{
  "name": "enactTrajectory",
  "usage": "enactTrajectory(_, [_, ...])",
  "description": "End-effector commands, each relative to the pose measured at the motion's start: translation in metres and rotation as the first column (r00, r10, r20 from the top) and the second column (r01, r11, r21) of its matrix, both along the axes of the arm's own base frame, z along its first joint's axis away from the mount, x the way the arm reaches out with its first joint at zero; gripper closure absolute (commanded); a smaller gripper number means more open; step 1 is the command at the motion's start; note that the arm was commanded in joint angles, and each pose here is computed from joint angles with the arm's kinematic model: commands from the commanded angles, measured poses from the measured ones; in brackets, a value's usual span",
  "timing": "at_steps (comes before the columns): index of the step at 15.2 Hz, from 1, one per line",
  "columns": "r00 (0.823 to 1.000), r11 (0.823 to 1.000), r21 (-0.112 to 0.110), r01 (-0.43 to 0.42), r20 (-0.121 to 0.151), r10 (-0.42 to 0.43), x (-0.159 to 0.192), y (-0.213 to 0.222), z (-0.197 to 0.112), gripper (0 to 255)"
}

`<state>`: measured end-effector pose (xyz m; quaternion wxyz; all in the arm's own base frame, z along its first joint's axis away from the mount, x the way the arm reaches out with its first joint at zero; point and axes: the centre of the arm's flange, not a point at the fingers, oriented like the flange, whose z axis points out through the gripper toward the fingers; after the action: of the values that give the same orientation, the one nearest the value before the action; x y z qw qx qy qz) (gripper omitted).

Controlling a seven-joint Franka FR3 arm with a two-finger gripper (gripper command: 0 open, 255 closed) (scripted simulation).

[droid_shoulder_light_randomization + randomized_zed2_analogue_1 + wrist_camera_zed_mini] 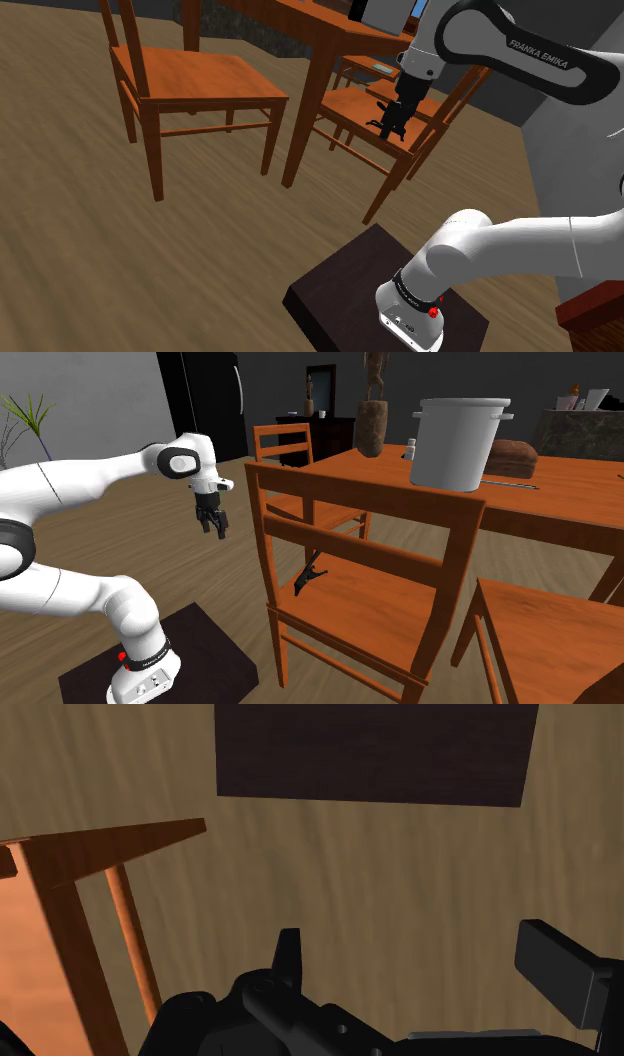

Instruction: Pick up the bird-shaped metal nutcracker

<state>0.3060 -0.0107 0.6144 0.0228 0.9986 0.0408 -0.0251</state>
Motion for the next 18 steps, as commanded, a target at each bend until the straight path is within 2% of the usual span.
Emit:
enactTrajectory(1, [1.000,1.000,0.000,0.000,0.000,0.000,0.000,0.000,0.000,0])
enactTrajectory(18, [1.000,1.000,-0.023,-0.004,-0.004,0.004,0.083,-0.203,-0.030,0])
